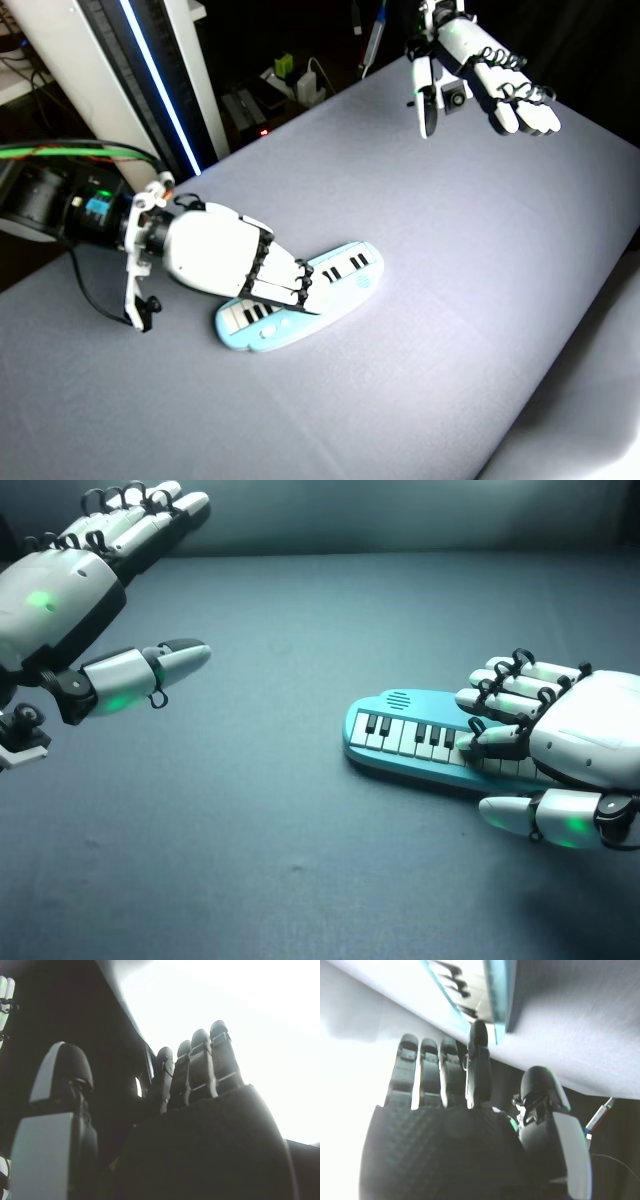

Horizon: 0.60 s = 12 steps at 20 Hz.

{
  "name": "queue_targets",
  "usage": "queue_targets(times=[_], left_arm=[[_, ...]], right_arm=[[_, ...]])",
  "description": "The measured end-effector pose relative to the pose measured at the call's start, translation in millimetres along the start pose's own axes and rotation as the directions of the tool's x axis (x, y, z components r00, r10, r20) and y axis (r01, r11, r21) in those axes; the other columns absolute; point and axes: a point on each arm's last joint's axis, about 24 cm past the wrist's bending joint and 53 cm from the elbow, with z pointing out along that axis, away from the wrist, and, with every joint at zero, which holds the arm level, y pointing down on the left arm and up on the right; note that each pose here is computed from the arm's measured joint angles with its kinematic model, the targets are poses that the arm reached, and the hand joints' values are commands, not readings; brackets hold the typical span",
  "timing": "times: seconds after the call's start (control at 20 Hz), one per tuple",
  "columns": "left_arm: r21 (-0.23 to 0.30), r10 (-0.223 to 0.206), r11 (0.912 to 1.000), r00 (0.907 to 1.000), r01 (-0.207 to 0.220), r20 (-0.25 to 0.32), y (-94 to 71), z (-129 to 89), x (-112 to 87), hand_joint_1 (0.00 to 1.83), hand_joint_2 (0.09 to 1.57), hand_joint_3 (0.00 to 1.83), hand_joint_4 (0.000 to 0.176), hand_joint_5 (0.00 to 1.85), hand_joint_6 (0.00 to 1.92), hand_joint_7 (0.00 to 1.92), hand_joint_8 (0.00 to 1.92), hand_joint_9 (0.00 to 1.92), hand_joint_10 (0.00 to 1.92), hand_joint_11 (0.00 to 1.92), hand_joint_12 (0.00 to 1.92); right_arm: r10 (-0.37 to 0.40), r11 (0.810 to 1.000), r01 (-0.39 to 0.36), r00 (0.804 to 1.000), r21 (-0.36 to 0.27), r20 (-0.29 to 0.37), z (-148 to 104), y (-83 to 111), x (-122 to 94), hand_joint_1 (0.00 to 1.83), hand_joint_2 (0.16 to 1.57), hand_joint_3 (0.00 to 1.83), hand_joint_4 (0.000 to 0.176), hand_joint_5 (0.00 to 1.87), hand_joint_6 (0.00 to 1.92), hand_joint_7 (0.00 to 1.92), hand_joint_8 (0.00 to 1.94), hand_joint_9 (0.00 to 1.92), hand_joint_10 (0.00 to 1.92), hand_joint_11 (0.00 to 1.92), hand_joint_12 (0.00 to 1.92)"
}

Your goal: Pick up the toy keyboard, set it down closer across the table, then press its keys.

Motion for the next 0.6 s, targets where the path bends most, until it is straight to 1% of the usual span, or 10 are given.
queue_targets(times=[0.1,0.15,0.2,0.25,0.3,0.35,0.4,0.45,0.5,0.6], left_arm=[[0.004,-0.002,1.0,1.0,0.002,-0.003,-1.1,-0.8,1.6,0.72,1.27,0.0,0.028,0.09,0.0,0.0,0.0,0.0,0.0,0.0,0.0],[0.007,-0.002,1.0,1.0,0.002,-0.006,-2.1,-0.9,2.6,0.72,1.27,0.0,0.018,0.09,0.0,0.0,0.0,0.0,0.0,0.0,0.0],[0.005,-0.003,1.0,1.0,0.003,-0.005,-1.2,-1.5,2.3,0.73,1.27,0.0,0.014,0.09,0.0,0.0,0.0,0.0,0.0,0.0,0.0],[-0.003,-0.006,1.0,1.0,0.006,-0.001,0.9,-1.9,1.4,0.74,1.28,0.0,0.026,0.09,0.0,0.0,0.0,0.0,0.0,0.0,0.0],[-0.001,-0.006,1.0,1.0,0.006,0.002,0.7,-2.4,0.9,0.73,1.28,0.0,0.023,0.09,0.0,0.0,0.0,0.0,0.0,0.0,0.0],[0.0,-0.005,1.0,1.0,0.005,0.002,0.7,-2.7,0.9,0.72,1.28,0.0,0.025,0.09,0.0,0.0,0.0,0.0,0.0,0.0,0.0],[0.002,-0.008,1.0,1.0,0.008,0.003,-0.1,-2.9,1.1,0.72,1.28,0.0,0.024,0.09,0.0,0.0,0.0,0.0,0.0,0.0,0.0],[0.001,-0.009,1.0,1.0,0.009,0.003,-0.2,-2.9,1.3,0.75,1.29,0.0,0.01,0.09,0.0,0.0,0.0,0.0,0.0,0.0,0.0],[0.002,-0.009,1.0,1.0,0.009,0.004,-0.4,-2.9,1.1,0.76,1.29,0.0,0.007,0.09,0.0,0.0,0.0,0.0,0.0,0.0,0.0],[0.003,-0.009,1.0,1.0,0.009,0.004,-0.5,-2.9,1.0,0.75,1.28,0.0,0.014,0.09,0.0,0.0,0.0,0.0,0.0,0.0,0.0]], right_arm=[[0.011,1.0,-0.011,1.0,-0.005,0.008,-6.4,5.5,-4.1,0.03,1.36,0.0,0.0,0.68,0.05,0.13,0.01,0.0,0.0,0.0,0.0],[-0.009,1.0,0.009,1.0,-0.005,0.015,-15.6,5.3,-11.6,0.03,1.36,0.0,0.0,0.63,0.02,0.12,0.01,0.0,0.0,0.0,0.0],[-0.015,1.0,0.015,0.999,-0.004,0.04,-20.1,4.7,-20.7,0.01,1.36,0.0,0.0,0.56,0.0,0.12,0.0,0.0,0.0,0.0,0.0],[0.001,1.0,-0.001,0.996,0.003,0.09,-24.9,3.3,-35.3,0.0,1.37,0.0,0.0,0.26,0.0,0.02,0.0,0.0,0.0,0.0,0.0],[0.0,1.0,-0.001,0.992,0.01,0.128,-31.7,0.9,-46.9,0.0,1.37,0.0,0.0,0.15,0.0,0.0,0.0,0.0,0.0,0.0,0.0],[-0.005,1.0,0.004,0.989,0.011,0.146,-36.5,0.3,-51.7,0.0,1.38,0.01,0.0,0.03,0.0,0.0,0.0,0.0,0.0,0.0,0.0],[-0.004,1.0,0.002,0.989,0.01,0.15,-38.6,1.3,-51.3,0.0,1.38,0.01,0.007,0.01,0.0,0.0,0.0,0.0,0.0,0.0,0.0],[-0.001,1.0,0.0,0.99,0.006,0.143,-38.8,3.4,-47.4,0.02,1.41,0.01,0.0,0.0,0.0,0.0,0.0,0.0,0.0,0.0,0.0],[-0.003,1.0,0.003,0.992,0.002,0.124,-39.0,5.0,-39.7,0.03,1.41,0.01,0.0,0.0,0.0,0.0,0.0,0.0,0.0,0.0,0.0],[0.002,1.0,-0.003,0.996,0.013,0.091,-39.2,0.7,-27.2,0.01,1.43,0.01,0.0,0.0,0.0,0.0,0.0,0.0,0.0,0.0,0.0]])
